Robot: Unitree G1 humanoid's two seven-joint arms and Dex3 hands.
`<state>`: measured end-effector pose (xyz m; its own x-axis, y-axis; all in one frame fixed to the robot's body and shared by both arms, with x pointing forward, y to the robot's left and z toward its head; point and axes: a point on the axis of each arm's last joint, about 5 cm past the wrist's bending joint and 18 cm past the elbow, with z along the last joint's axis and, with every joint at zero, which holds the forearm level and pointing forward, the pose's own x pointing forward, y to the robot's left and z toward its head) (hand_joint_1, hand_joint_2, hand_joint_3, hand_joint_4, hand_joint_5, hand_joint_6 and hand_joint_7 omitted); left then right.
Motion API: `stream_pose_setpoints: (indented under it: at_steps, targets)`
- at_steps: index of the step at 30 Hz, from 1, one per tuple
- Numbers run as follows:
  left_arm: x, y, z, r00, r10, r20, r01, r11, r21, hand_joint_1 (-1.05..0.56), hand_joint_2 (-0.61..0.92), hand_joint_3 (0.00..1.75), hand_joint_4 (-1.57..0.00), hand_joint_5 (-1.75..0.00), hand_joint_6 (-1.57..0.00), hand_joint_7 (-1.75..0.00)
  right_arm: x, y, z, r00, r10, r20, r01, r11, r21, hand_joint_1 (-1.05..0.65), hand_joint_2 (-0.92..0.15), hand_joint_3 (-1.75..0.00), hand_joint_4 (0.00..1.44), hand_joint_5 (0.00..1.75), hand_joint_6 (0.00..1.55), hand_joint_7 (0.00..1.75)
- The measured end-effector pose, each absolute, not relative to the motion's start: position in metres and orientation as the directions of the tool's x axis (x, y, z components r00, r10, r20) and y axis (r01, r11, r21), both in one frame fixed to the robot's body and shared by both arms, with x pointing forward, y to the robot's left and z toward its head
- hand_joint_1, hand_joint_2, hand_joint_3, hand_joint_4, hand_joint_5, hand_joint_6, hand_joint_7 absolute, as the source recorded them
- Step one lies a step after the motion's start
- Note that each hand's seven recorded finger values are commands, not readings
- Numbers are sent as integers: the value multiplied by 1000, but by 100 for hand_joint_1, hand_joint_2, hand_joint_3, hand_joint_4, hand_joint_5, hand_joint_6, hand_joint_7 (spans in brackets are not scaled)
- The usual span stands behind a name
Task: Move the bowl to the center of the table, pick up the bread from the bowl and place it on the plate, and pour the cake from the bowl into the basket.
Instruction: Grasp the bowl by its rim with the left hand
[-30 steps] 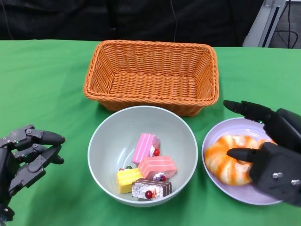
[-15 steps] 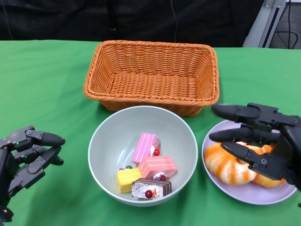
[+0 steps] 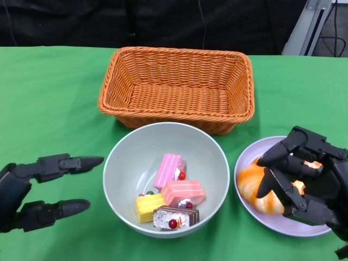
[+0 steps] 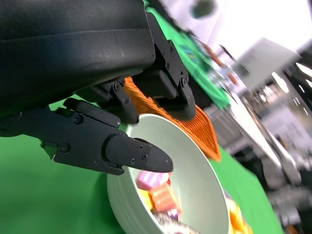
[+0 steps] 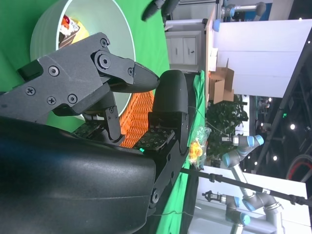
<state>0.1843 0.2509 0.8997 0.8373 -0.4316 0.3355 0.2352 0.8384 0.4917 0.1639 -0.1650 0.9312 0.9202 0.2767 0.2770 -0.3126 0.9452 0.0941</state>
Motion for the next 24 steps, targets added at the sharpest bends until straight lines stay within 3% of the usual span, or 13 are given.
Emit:
stream_pose_setpoints:
  at_steps: [6, 11, 15, 17, 24]
  targets:
    - [184, 250, 914, 733, -597, 327, 252, 684, 684, -68, 92, 5, -43, -3, -49, 0, 164, -163, 929, 931, 260, 255, -304, 941, 149, -16, -65, -84, 70, 160, 66, 130]
    - [186, 248, 915, 699, -634, 330, 240, 644, 727, -68, 89, 3, -48, -5, -51, -1, 164, -163, 928, 933, 256, 253, -301, 941, 156, -14, -65, -87, 68, 163, 65, 132]
    - [196, 241, 922, 543, -756, 366, 132, 507, 852, -64, 87, 1, -53, -6, -55, -2, 165, -161, 928, 934, 260, 244, -304, 938, 166, -14, -65, -91, 68, 165, 64, 135]
    - [199, 238, 923, 501, -782, 371, 106, 481, 870, -64, 87, 1, -54, -5, -56, -2, 165, -161, 928, 936, 258, 241, -303, 938, 169, -14, -65, -91, 67, 166, 63, 135]
    - [201, 237, 917, 483, -796, 365, 98, 463, 881, -63, 86, 0, -57, -5, -60, -2, 164, -161, 927, 939, 253, 234, -296, 939, 176, -13, -64, -91, 68, 166, 63, 136]
